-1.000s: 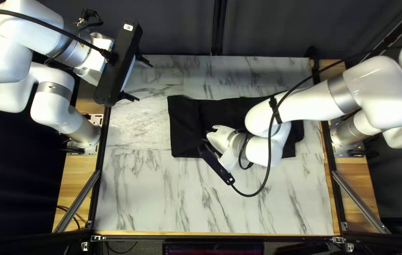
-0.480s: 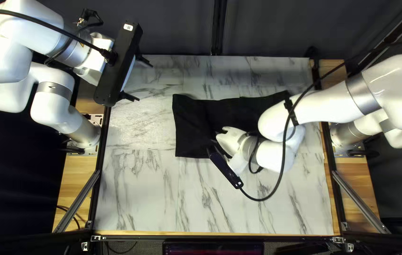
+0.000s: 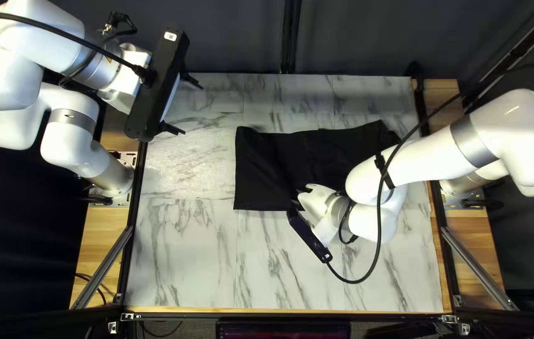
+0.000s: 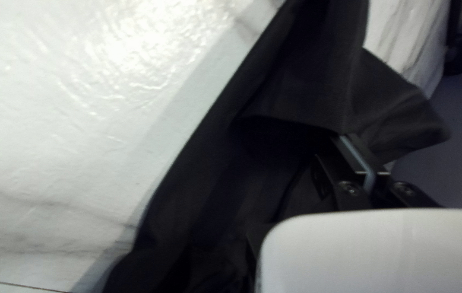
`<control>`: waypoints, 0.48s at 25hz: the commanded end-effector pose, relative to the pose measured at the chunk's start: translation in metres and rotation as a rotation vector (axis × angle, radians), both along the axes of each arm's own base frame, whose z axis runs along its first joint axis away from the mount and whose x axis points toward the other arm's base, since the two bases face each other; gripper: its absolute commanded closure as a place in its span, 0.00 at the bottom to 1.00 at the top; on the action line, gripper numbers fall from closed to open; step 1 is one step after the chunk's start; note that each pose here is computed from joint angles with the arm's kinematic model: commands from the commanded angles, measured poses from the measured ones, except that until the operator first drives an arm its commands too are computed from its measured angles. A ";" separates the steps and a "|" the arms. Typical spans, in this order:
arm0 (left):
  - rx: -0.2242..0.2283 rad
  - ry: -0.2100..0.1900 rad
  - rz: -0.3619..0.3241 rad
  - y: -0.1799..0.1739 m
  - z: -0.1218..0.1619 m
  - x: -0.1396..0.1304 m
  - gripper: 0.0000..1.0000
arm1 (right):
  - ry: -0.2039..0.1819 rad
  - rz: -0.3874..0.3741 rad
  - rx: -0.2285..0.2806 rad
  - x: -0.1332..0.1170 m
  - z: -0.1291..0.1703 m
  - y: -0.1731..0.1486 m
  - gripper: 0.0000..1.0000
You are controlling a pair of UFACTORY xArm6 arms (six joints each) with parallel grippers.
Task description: Fold t-shirt
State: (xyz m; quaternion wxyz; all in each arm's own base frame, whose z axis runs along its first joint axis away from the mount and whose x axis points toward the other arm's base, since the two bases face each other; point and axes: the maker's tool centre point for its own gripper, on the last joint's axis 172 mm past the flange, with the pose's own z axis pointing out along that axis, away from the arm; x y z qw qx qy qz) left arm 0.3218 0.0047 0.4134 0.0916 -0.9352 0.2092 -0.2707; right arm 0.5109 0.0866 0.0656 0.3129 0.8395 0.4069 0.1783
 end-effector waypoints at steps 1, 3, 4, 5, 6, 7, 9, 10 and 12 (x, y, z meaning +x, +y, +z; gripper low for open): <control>0.000 0.000 0.000 0.000 0.000 0.000 0.00 | 0.004 0.013 0.013 0.004 -0.009 0.009 1.00; 0.000 0.000 0.000 0.000 0.000 0.000 0.00 | 0.005 0.021 0.018 0.009 -0.013 0.016 1.00; 0.000 0.000 0.000 0.000 0.000 0.000 0.00 | 0.007 0.027 0.020 0.012 -0.016 0.020 1.00; 0.000 0.000 0.000 0.000 0.000 0.000 0.00 | 0.007 0.031 0.023 0.013 -0.018 0.022 1.00; 0.000 0.000 0.000 0.000 0.000 0.000 0.00 | 0.008 0.034 0.024 0.013 -0.020 0.023 1.00; 0.000 0.000 0.000 0.000 0.000 0.000 0.00 | 0.010 0.037 0.027 0.014 -0.023 0.025 1.00; 0.000 0.000 0.000 0.000 0.000 0.000 0.00 | 0.013 0.040 0.032 0.013 -0.026 0.026 1.00; 0.000 0.000 0.000 0.000 0.000 0.000 0.00 | 0.015 0.039 0.035 0.011 -0.029 0.025 1.00; 0.000 0.000 0.000 0.000 0.000 0.000 0.00 | 0.016 0.036 0.041 0.007 -0.031 0.024 1.00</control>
